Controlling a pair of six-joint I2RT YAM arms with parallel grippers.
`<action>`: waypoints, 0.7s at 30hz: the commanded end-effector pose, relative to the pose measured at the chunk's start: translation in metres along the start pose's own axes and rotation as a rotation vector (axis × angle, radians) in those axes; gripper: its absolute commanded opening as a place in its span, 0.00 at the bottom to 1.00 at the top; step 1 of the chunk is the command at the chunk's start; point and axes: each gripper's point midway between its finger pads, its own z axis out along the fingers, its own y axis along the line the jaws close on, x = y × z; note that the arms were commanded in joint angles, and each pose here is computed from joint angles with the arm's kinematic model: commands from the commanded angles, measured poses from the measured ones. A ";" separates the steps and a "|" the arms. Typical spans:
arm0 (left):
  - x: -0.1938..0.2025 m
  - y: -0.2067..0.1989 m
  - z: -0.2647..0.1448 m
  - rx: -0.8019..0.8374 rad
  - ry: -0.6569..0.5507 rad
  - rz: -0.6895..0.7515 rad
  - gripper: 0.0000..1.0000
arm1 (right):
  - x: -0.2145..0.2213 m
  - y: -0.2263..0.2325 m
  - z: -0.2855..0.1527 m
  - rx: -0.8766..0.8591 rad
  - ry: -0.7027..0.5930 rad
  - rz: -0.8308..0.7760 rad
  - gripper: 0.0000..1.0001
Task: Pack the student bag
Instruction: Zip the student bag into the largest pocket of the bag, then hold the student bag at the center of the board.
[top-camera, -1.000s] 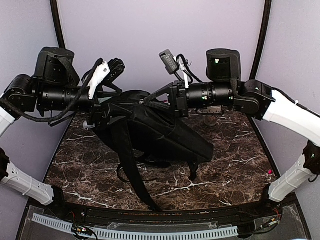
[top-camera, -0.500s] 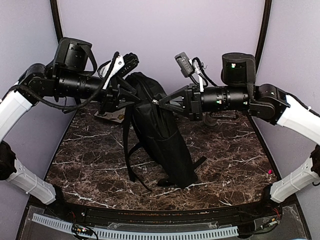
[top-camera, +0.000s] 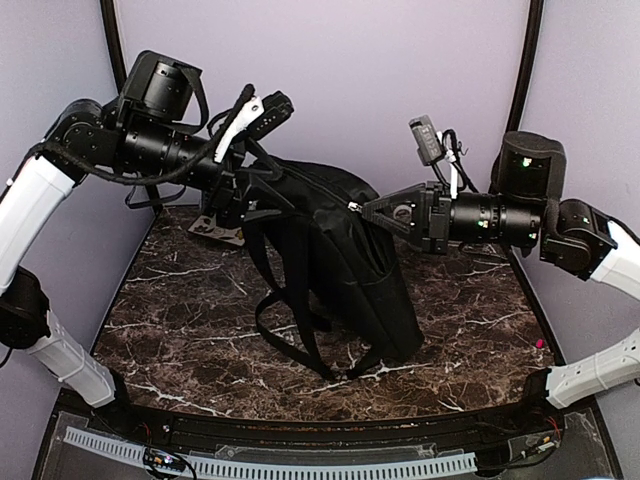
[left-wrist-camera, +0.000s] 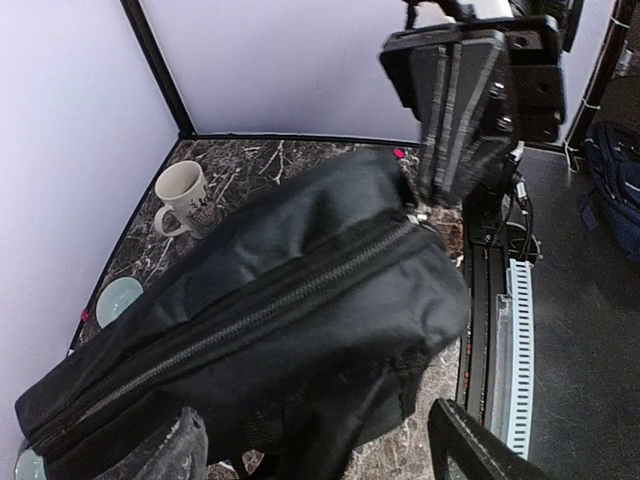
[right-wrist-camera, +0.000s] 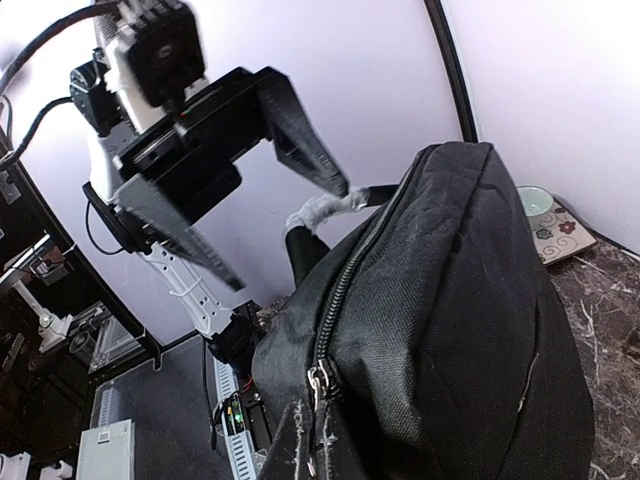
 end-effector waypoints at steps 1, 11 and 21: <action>0.004 -0.037 -0.018 0.068 0.033 0.008 0.79 | -0.037 0.005 -0.007 0.002 -0.146 -0.017 0.00; 0.027 -0.048 0.018 -0.004 0.162 0.183 0.83 | -0.043 0.012 0.001 -0.036 -0.141 -0.012 0.00; 0.040 -0.038 0.049 -0.038 0.221 0.312 0.36 | -0.047 0.013 0.000 -0.032 -0.133 -0.028 0.00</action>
